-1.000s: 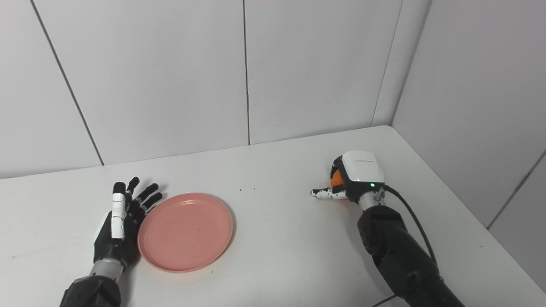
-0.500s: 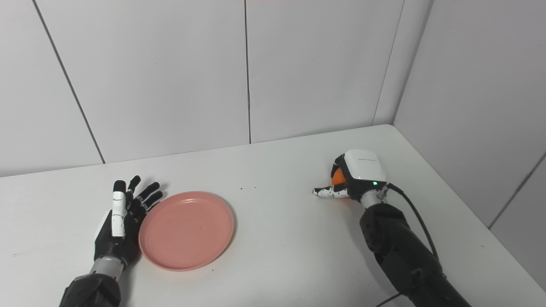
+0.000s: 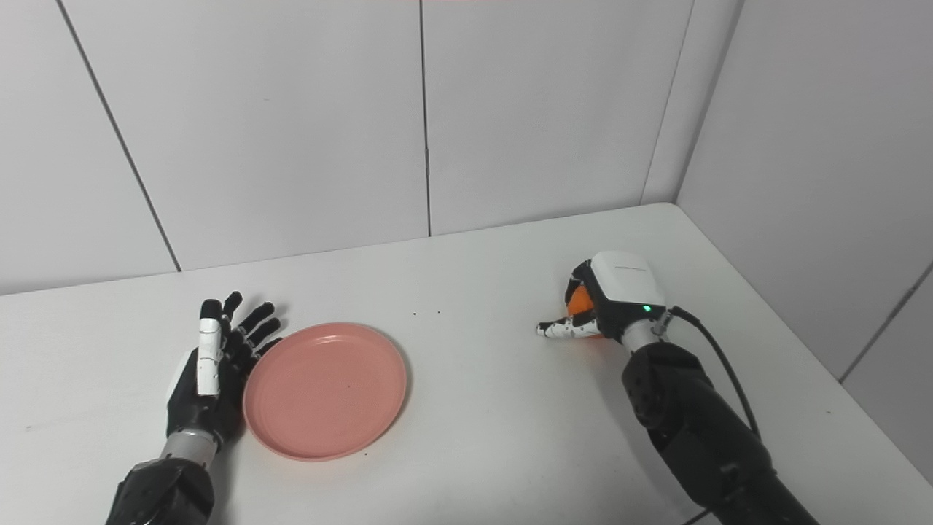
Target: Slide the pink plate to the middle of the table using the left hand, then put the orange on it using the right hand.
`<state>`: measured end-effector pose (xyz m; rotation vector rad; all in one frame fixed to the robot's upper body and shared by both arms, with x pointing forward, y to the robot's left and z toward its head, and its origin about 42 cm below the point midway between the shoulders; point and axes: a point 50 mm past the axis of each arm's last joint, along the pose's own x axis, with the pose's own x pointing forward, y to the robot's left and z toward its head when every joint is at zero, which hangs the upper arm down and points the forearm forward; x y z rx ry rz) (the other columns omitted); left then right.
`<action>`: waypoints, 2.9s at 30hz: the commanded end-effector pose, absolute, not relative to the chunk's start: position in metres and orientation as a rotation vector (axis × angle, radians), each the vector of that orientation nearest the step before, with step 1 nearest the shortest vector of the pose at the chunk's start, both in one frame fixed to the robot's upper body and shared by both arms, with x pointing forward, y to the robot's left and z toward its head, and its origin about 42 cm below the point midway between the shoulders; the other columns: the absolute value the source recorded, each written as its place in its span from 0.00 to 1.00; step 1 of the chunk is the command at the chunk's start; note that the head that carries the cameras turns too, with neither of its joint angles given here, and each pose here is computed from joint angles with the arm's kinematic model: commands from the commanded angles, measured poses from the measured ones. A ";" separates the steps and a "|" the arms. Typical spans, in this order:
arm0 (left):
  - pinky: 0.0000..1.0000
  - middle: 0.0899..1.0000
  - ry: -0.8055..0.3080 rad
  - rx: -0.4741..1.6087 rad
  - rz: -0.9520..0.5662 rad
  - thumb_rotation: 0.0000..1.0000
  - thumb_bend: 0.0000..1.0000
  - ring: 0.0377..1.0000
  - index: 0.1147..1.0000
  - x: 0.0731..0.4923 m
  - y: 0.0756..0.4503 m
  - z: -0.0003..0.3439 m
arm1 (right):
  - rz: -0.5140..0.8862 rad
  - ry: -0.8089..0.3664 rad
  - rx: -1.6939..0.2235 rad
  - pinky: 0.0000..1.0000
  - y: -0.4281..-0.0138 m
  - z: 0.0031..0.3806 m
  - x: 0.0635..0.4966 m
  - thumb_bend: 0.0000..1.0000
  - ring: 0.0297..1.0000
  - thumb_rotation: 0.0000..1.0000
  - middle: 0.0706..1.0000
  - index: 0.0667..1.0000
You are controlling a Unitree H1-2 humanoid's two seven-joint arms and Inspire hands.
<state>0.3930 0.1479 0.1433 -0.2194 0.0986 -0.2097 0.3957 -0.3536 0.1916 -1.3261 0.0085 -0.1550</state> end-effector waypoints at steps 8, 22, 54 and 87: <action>0.79 0.84 0.201 -0.215 -0.192 0.97 0.78 0.86 0.98 0.382 0.120 0.127 | -0.241 -0.265 -1.317 0.14 -0.365 0.274 0.406 0.56 0.15 0.35 0.18 0.24; 0.75 0.81 0.217 -0.234 -0.169 0.96 0.80 0.83 0.98 0.379 0.095 0.125 | -0.168 -0.511 -1.271 0.13 -0.313 0.314 0.408 0.57 0.15 0.35 0.18 0.25; 0.78 0.80 0.225 -0.229 -0.170 0.95 0.82 0.83 0.97 0.379 0.099 0.120 | 0.094 -0.792 -1.122 0.15 -0.173 0.348 0.394 0.57 0.18 0.33 0.23 0.31; 0.81 0.78 0.231 -0.210 -0.171 0.97 0.79 0.83 0.98 0.384 0.096 0.115 | 0.418 -0.679 -1.215 0.17 -0.132 0.261 0.411 0.56 0.21 0.36 0.25 0.33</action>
